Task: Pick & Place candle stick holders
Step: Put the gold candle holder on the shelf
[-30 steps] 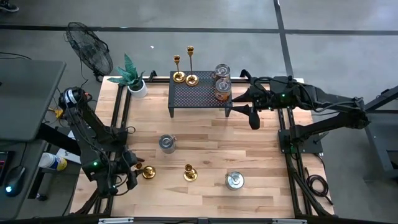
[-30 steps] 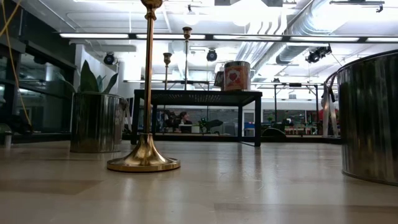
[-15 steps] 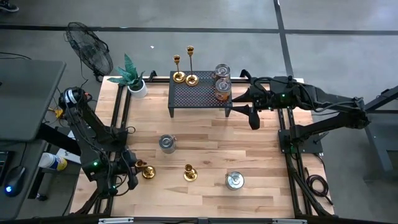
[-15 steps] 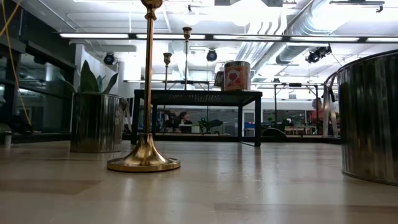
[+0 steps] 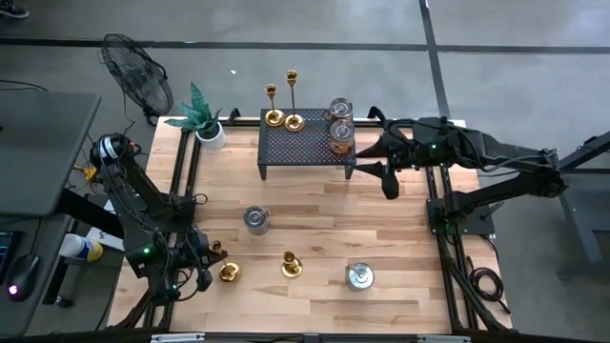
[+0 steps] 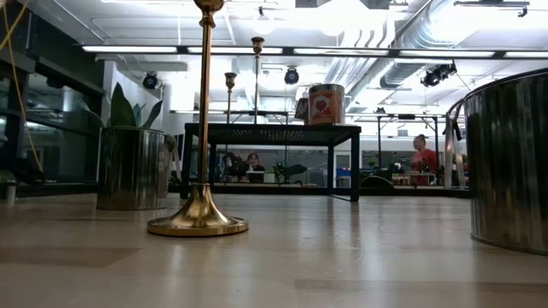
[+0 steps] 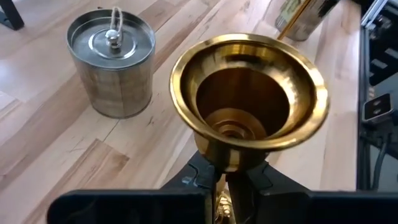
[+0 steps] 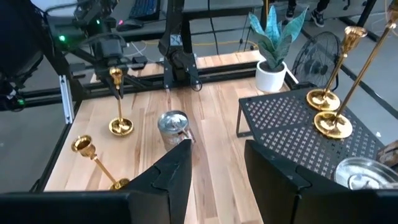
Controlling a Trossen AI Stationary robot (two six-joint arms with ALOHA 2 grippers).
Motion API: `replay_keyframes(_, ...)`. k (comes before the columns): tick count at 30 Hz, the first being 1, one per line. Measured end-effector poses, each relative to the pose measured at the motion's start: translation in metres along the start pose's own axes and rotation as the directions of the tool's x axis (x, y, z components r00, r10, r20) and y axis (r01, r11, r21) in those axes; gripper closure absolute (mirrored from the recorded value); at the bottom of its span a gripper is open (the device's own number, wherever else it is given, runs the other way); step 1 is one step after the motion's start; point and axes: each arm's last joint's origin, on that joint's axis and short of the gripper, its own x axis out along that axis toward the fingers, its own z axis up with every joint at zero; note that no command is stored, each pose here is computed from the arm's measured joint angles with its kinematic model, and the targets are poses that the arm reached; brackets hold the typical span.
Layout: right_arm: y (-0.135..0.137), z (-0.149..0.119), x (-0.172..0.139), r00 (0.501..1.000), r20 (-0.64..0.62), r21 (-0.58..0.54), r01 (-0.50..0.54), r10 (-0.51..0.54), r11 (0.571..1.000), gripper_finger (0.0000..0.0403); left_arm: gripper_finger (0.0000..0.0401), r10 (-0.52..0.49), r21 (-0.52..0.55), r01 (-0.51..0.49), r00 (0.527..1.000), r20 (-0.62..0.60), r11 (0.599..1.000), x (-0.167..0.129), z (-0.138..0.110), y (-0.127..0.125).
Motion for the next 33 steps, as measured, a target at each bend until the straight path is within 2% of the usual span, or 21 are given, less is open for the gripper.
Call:
replay_keyframes(8,0.000,-0.005,0.000,0.999,-0.051,-0.001,-0.002,0.002,1.000,0.0263,0.0392,-0.025,-0.065,0.029,0.997,0.068,0.997,-0.010,0.015,-0.013)
replay_keyframes(13,0.000,-0.005,0.000,0.999,-0.053,-0.008,-0.006,0.005,1.000,0.0263,0.0392,0.003,-0.088,0.007,0.993,0.116,0.996,-0.015,0.039,-0.023)
replay_keyframes(25,0.000,-0.003,0.000,0.999,-0.037,-0.010,-0.025,0.024,1.000,0.0263,0.0392,0.029,-0.025,-0.024,0.977,0.213,0.999,-0.027,0.127,-0.052)
replay_keyframes(29,0.001,-0.004,0.000,0.999,-0.039,-0.009,-0.032,0.032,0.999,0.0263,0.0392,0.071,0.000,-0.074,0.962,0.265,0.997,-0.029,0.161,-0.052)
replay_keyframes(33,0.001,-0.004,0.000,0.999,-0.040,-0.007,-0.032,0.031,0.999,0.0263,0.0392,0.156,0.017,-0.170,0.935,0.317,0.985,-0.024,0.194,-0.044)
